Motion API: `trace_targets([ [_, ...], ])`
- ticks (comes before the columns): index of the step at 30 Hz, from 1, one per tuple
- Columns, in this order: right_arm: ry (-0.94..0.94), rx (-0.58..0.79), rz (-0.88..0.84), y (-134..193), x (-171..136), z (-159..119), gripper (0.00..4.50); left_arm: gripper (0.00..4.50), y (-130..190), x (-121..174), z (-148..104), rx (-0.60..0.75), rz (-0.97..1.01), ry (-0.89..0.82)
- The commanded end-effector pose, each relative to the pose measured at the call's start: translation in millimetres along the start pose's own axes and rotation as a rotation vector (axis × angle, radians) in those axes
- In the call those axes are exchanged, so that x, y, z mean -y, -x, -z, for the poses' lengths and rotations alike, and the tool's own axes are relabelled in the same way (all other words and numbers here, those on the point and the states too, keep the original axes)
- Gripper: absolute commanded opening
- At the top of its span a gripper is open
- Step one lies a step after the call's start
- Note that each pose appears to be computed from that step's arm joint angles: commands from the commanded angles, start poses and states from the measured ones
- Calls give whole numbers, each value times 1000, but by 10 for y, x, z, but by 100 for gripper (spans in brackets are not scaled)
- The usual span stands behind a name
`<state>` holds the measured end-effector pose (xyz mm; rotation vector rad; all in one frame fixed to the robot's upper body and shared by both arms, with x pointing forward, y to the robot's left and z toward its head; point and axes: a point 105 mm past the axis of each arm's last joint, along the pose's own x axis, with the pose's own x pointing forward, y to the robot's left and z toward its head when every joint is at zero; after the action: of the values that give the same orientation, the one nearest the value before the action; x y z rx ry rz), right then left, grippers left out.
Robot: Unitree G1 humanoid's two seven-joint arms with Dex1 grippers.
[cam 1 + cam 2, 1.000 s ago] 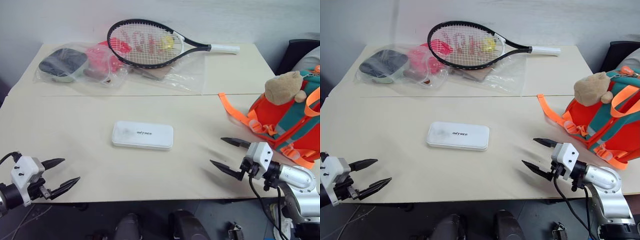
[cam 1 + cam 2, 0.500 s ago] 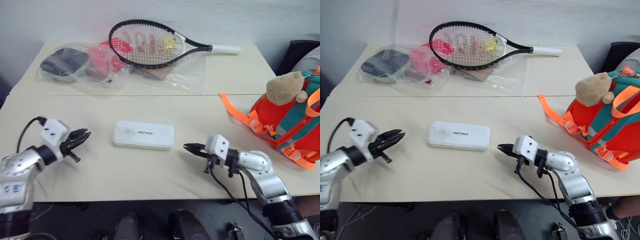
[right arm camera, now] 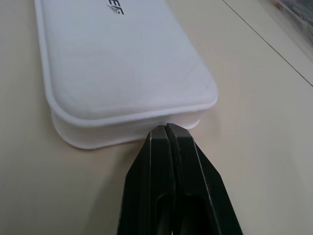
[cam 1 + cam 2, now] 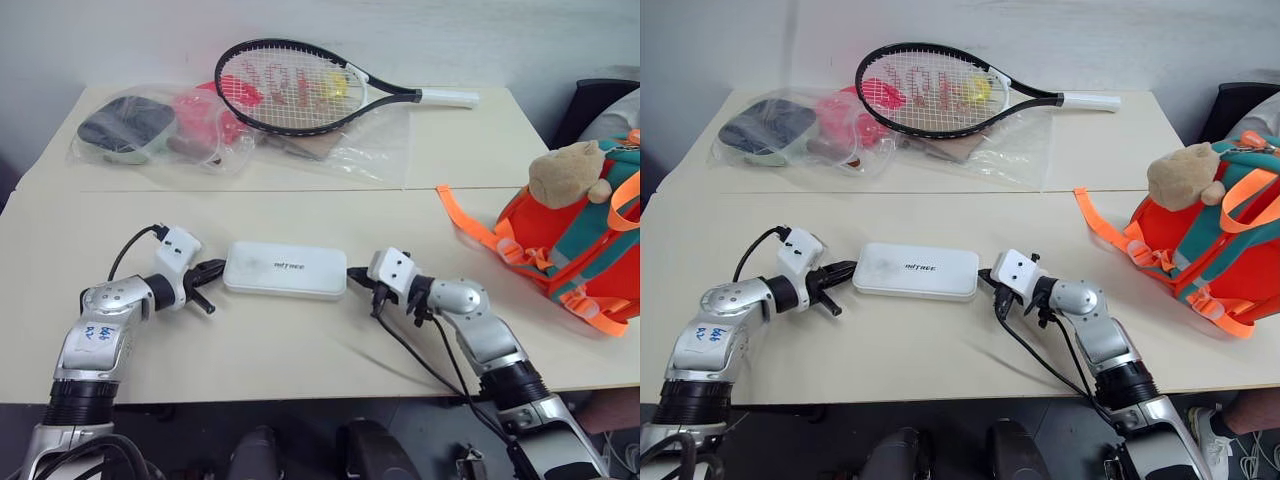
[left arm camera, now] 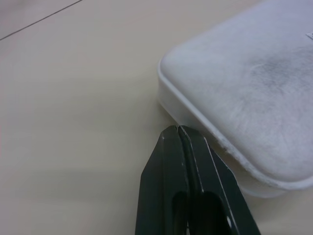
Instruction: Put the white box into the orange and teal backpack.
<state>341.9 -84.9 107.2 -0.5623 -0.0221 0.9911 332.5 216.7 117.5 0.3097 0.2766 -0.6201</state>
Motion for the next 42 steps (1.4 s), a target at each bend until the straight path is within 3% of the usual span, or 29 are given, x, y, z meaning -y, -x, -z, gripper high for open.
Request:
trace_targets([
  [1, 10, 58, -42, 97, -53, -189, 0, 4, -20, 339, -37, -3, 146, -27],
  [8, -11, -16, -52, 403, -119, -99, 0, 4, 75, 651, 14, -25, 238, -18],
  [14, -16, -89, -9, 601, -55, 49, 0, 4, 296, 440, 85, -34, 145, 110],
  [17, -12, -92, -4, 615, -15, 58, 0, 61, 470, 210, 227, -124, 82, 397],
  [20, 1, -83, -23, 587, -11, 45, 0, 152, 602, 220, 319, -246, 173, 710],
  [22, 14, -76, -44, 556, -14, 40, 0, 215, 689, 310, 329, -354, 269, 839],
  [24, 28, -64, -70, 508, -23, 27, 0, 272, 651, 315, 262, -365, 323, 937],
  [34, 60, -18, -101, 372, -58, -54, 0, 272, 39, 501, 57, -380, 493, 1127],
  [42, 60, 0, -100, 285, -110, -100, 0, 272, -58, 718, -121, -348, 628, 1183],
])
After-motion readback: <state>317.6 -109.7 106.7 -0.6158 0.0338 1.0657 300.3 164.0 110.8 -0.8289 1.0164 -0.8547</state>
